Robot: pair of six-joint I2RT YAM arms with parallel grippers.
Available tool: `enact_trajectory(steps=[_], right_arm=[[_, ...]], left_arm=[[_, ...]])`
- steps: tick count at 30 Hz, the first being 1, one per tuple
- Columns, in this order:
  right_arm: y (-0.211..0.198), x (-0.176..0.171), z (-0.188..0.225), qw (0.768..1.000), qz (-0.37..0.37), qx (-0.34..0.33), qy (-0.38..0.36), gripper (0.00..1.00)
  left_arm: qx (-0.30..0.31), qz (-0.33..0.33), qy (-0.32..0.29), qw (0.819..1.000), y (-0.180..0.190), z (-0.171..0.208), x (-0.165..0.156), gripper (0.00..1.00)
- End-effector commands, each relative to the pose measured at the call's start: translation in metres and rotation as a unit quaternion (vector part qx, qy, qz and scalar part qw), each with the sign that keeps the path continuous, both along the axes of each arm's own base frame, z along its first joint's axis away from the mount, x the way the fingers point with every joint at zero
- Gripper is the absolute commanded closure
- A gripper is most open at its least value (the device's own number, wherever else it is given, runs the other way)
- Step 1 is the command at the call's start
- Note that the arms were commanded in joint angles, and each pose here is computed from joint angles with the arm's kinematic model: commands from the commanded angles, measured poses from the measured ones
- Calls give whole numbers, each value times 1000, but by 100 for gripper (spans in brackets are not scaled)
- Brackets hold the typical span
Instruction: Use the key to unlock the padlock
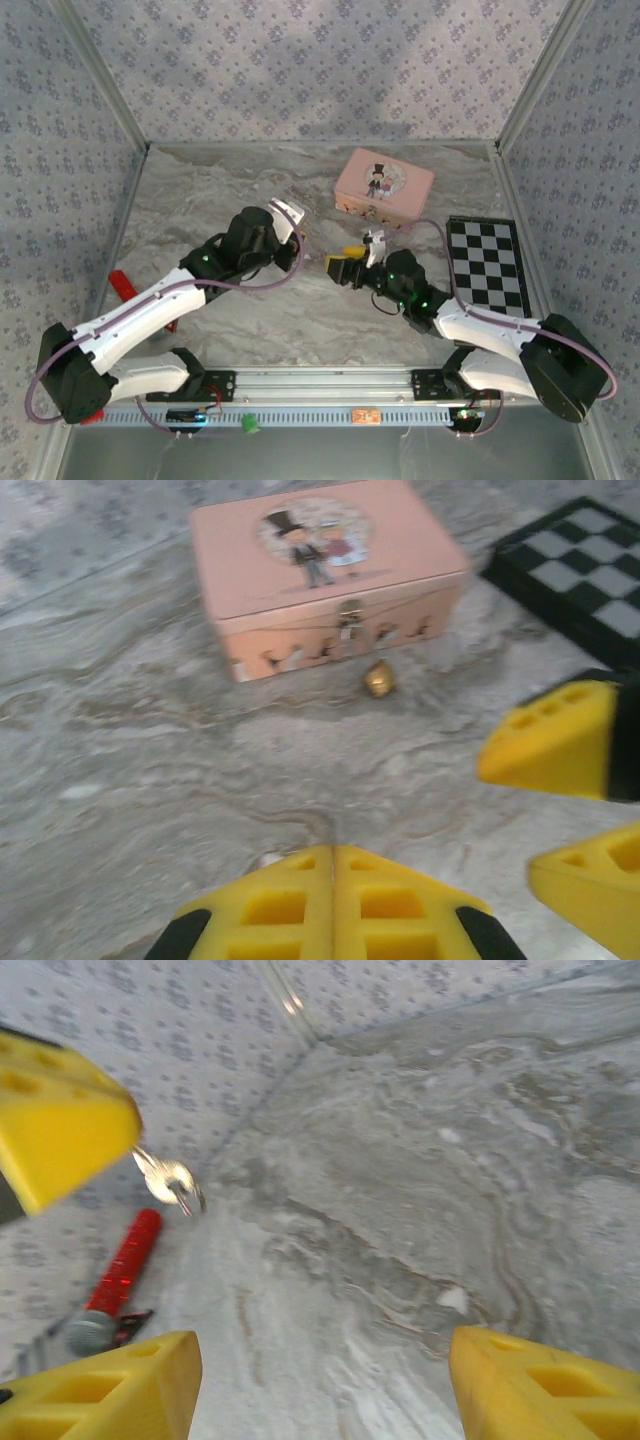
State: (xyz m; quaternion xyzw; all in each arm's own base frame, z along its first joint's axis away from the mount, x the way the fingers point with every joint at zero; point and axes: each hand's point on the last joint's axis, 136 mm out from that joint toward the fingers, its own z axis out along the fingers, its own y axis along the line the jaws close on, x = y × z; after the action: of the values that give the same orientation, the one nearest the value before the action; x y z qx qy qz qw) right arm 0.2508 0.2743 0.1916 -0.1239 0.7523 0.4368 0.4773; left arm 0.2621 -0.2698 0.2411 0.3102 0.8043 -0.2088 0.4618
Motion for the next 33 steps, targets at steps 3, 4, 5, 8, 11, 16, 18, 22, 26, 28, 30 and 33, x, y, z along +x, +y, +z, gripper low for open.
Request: enact_trajectory(steps=[3,4,5,8,11,16,18,22,26,28,30,33], right_arm=[[2,-21,48,991,65,109,-40,28],[-1,-21,51,990,64,114,-45,27],[-2,-20,53,990,65,119,-49,27],[-3,-21,64,985,81,140,-58,27],[-3,-24,79,978,99,167,-71,27],[4,-25,93,971,129,184,-78,28],[6,-25,95,970,134,187,-79,28],[7,-24,95,970,134,184,-82,29],[5,-23,91,973,128,176,-81,29],[5,-23,94,972,128,179,-82,29],[7,-23,97,971,130,181,-85,30],[7,-22,100,971,129,183,-88,31]], left_arm=[[-108,-97,-11,989,-23,41,-20,100],[-128,-102,-8,986,-24,47,-21,100],[-146,-104,-6,984,-22,51,-20,100],[-189,-112,-8,976,-21,66,-23,100],[-217,-124,-1,968,-20,76,-27,100],[-244,-134,7,960,-19,85,-32,100],[-244,-132,10,961,-18,86,-32,100],[-241,-126,12,962,-15,83,-32,100],[-239,-118,16,964,-11,79,-29,100],[-245,-115,16,963,-9,79,-29,100],[-248,-115,15,962,-7,79,-29,100],[-248,-114,16,962,-7,78,-28,100]])
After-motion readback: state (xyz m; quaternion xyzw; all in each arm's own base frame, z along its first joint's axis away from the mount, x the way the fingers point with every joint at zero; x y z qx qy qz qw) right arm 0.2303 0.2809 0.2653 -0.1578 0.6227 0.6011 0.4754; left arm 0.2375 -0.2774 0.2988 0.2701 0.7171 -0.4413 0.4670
